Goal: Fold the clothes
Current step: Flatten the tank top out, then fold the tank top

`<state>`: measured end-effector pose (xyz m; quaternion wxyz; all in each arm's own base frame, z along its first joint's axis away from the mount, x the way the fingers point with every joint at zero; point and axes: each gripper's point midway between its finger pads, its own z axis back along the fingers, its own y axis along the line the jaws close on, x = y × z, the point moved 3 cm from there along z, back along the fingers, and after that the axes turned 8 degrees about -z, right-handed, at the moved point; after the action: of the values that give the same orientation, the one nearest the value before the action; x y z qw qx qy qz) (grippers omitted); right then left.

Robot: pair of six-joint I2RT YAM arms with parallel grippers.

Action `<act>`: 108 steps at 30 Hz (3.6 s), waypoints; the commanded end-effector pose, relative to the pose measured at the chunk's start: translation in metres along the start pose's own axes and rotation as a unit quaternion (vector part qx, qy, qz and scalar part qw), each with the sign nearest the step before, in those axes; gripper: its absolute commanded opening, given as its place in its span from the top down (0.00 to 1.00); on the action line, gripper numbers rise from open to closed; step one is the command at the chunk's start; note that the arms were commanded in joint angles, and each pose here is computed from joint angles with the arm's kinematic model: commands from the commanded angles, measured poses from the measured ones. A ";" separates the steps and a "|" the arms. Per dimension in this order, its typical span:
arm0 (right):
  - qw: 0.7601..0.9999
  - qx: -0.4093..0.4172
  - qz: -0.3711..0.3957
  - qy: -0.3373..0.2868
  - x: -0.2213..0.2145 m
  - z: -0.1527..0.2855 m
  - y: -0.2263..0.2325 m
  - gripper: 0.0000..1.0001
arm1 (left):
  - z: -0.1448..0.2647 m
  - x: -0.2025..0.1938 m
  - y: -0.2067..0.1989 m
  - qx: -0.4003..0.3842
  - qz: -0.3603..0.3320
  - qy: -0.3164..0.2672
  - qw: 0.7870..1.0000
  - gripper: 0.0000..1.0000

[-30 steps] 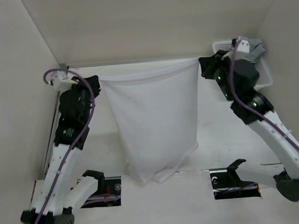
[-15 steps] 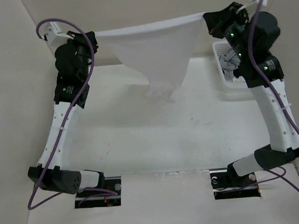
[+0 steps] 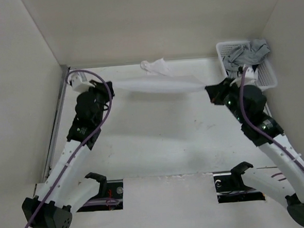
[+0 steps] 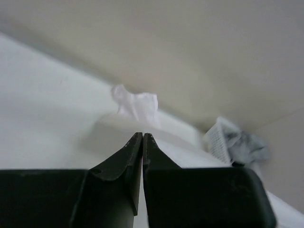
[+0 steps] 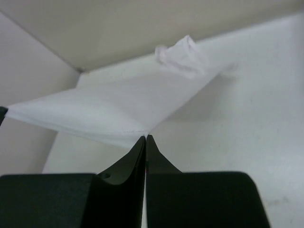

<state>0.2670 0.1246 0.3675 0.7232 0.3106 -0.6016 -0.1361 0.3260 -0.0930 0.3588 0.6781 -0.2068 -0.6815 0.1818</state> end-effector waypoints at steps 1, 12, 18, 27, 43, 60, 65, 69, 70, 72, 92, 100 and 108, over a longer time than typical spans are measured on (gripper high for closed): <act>0.999 0.005 -0.034 0.017 -0.051 0.025 -0.018 0.97 | 0.046 -0.032 0.041 0.035 0.001 -0.008 0.999 0.98; 0.958 -0.033 -0.097 0.268 -0.248 0.122 -0.078 1.00 | 0.148 -0.154 0.130 0.105 0.015 0.162 0.981 0.98; 0.975 -0.008 -0.069 0.212 -0.206 0.119 -0.033 0.99 | 0.131 -0.106 0.102 0.091 0.033 0.109 0.989 0.98; 0.997 -0.011 -0.034 0.070 -0.090 -0.037 -0.020 0.98 | -0.005 -0.059 0.056 0.102 0.019 0.019 0.994 0.98; 0.985 -0.107 -0.074 0.117 -0.073 -0.294 -0.122 0.93 | -0.247 -0.130 0.100 0.166 -0.017 0.095 0.981 0.85; 0.978 -0.139 -0.091 0.127 -0.173 -0.160 -0.144 0.94 | -0.050 -0.238 0.144 0.165 0.032 0.222 0.960 0.69; 0.977 -0.142 -0.099 0.127 -0.185 -0.133 -0.155 0.73 | -0.043 -0.255 0.152 0.141 0.085 0.254 0.953 0.67; 0.973 -0.154 -0.103 0.139 -0.198 -0.125 -0.164 0.64 | -0.046 -0.262 0.159 0.151 0.099 0.260 0.949 0.70; 0.971 -0.158 -0.105 0.144 -0.202 -0.124 -0.166 0.62 | -0.046 -0.263 0.159 0.151 0.099 0.260 0.949 0.70; 0.968 -0.165 -0.110 0.155 -0.209 -0.123 -0.171 0.59 | -0.047 -0.266 0.158 0.149 0.104 0.262 0.948 0.70; 0.950 -0.190 -0.140 0.206 -0.241 -0.126 -0.177 0.68 | -0.041 -0.269 0.154 0.145 0.093 0.271 0.947 0.93; 0.946 -0.184 -0.152 0.218 -0.248 -0.133 -0.175 0.85 | -0.042 -0.262 0.150 0.139 0.081 0.259 0.952 0.98; 0.975 -0.106 -0.135 0.138 -0.197 -0.108 -0.129 0.99 | -0.026 -0.197 0.111 0.077 0.073 0.198 0.974 1.00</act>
<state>0.3461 0.1607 0.0636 0.8474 0.2786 -0.3538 -0.2812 0.3579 -0.1045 0.0722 0.8365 -0.2098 -0.4316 0.2644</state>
